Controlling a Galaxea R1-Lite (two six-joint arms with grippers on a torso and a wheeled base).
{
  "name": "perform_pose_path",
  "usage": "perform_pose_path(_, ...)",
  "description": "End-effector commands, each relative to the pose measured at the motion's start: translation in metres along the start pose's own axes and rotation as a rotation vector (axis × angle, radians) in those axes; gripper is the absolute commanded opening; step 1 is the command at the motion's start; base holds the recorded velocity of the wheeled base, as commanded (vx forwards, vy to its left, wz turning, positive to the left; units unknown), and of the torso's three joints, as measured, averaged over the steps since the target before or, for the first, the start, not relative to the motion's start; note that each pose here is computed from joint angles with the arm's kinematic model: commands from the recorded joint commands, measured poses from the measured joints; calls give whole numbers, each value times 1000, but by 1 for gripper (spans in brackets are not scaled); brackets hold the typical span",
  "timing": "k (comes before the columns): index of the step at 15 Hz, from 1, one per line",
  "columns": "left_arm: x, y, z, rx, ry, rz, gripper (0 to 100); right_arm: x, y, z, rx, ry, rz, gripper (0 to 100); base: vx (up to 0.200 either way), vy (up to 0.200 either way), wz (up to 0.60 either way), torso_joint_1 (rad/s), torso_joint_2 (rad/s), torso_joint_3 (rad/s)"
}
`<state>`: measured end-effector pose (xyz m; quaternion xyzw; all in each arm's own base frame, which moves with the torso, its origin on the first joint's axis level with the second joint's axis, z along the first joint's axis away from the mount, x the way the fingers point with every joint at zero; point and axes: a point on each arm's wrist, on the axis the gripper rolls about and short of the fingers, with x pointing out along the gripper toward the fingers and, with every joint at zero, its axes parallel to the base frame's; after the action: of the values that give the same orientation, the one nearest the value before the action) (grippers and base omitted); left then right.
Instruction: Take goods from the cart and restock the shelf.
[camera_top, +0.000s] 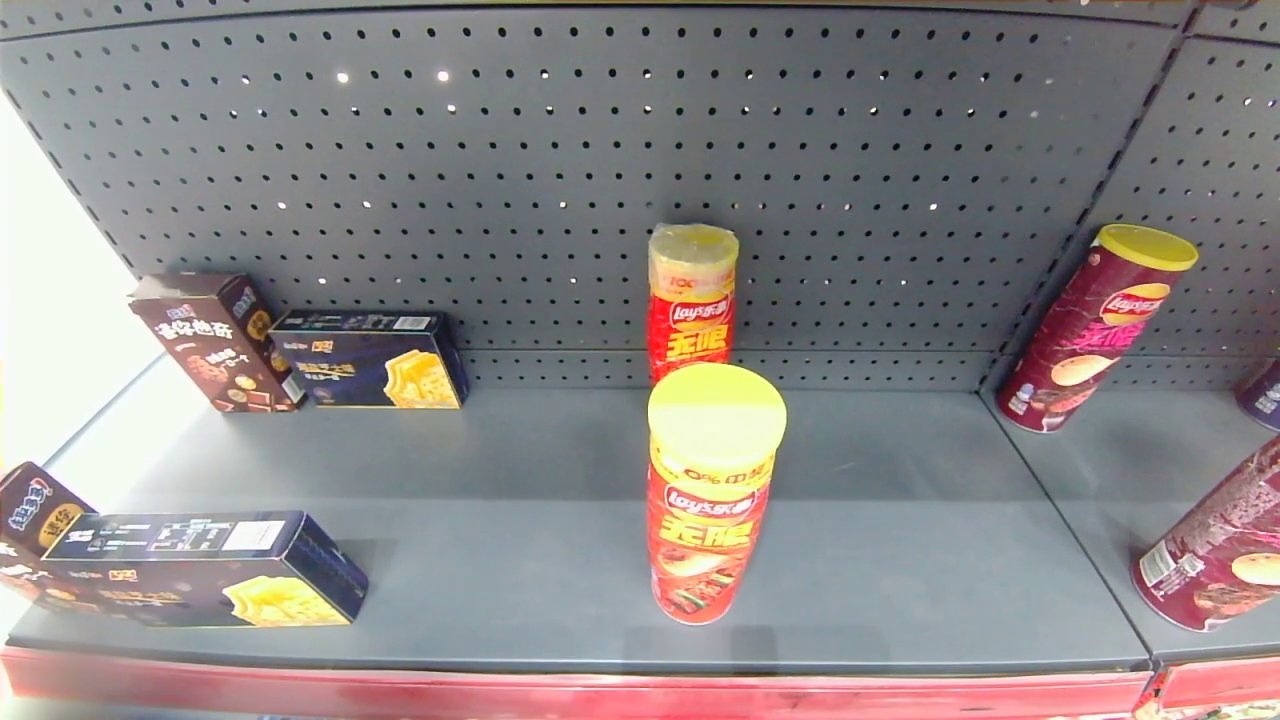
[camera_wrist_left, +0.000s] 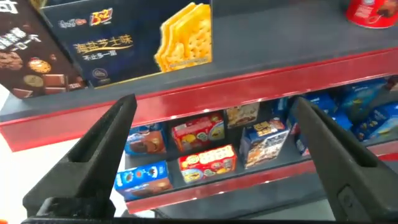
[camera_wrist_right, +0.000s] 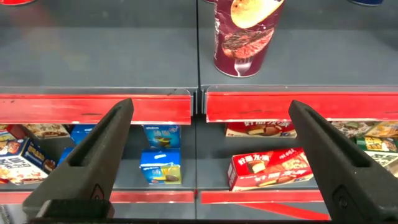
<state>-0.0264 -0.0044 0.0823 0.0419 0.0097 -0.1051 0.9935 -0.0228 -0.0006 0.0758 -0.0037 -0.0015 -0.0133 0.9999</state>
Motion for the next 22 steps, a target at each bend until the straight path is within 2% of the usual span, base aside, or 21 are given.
perform_pose_path(1, 0, -3, 2, -56, -9, -132, 100, 0, 0, 0, -2, 0, 2, 100, 0, 0, 0, 0, 0, 0)
perform_pose_path(2, -1, -4, 2, -85, -11, -194, 100, 0, 0, 0, 1, 0, 2, 100, 0, 0, 0, 0, 0, 0)
perform_pose_path(3, -1, -4, 2, -81, -13, -189, 100, 0, 0, 0, 1, 0, 2, 100, 0, 0, 0, 0, 0, 0)
perform_pose_path(4, 0, -1, 1, 23, -6, -46, 100, 0, 0, 0, 3, 0, 1, 100, 0, 0, 0, 0, 0, 0)
perform_pose_path(5, 0, -1, 1, 23, -6, -46, 100, 0, 0, 0, 3, 0, 1, 100, 0, 0, 0, 0, 0, 0)
perform_pose_path(6, -1, 3, 1, 29, 19, 136, 100, 0, 0, 0, 3, 0, 1, 100, 0, 0, 0, 0, 0, 0)
perform_pose_path(9, -1, 3, 1, 23, 18, 150, 100, 0, 0, 0, 4, 0, 1, 100, 0, 0, 0, 0, 0, 0)
perform_pose_path(10, 0, 4, 0, 26, 23, 205, 100, 0, 0, 0, 3, 0, 1, 100, 0, 0, 0, 0, 0, 0)
perform_pose_path(11, -1, 8, -1, 27, 35, 357, 100, 0, 0, 0, 1, 0, 2, 100, 0, 0, 0, 0, 0, 0)
perform_pose_path(12, -2, 10, 0, 30, 38, 438, 100, 0, 0, 0, 1, 0, 1, 100, 0, 0, 0, 0, 0, 0)
perform_pose_path(13, -1, 10, -1, 23, 31, 437, 100, 0, 0, 0, 3, 0, 2, 100, 0, 0, 0, 0, 0, 0)
perform_pose_path(14, -1, 8, -1, 17, 23, 362, 100, 0, 0, 0, 1, 0, 2, 100, 0, 0, 0, 0, 0, 0)
perform_pose_path(15, 0, 4, 0, 4, 8, 190, 100, 0, 0, 0, 1, 0, 2, 100, 0, 0, 0, 0, 0, 0)
perform_pose_path(16, 0, 4, 0, 1, 7, 177, 100, 0, 0, 0, 1, 0, 2, 100, 0, 0, 0, 0, 0, 0)
perform_pose_path(17, 3, 2, -7, 0, 20, 81, 100, 0, 0, 0, 3, 0, 2, 100, 0, 0, 0, 0, 0, 0)
perform_pose_path(22, 4, 2, -7, -9, -1, 96, 100, 0, 0, 0, 3, 0, 1, 100, 0, 0, 0, 0, 0, 0)
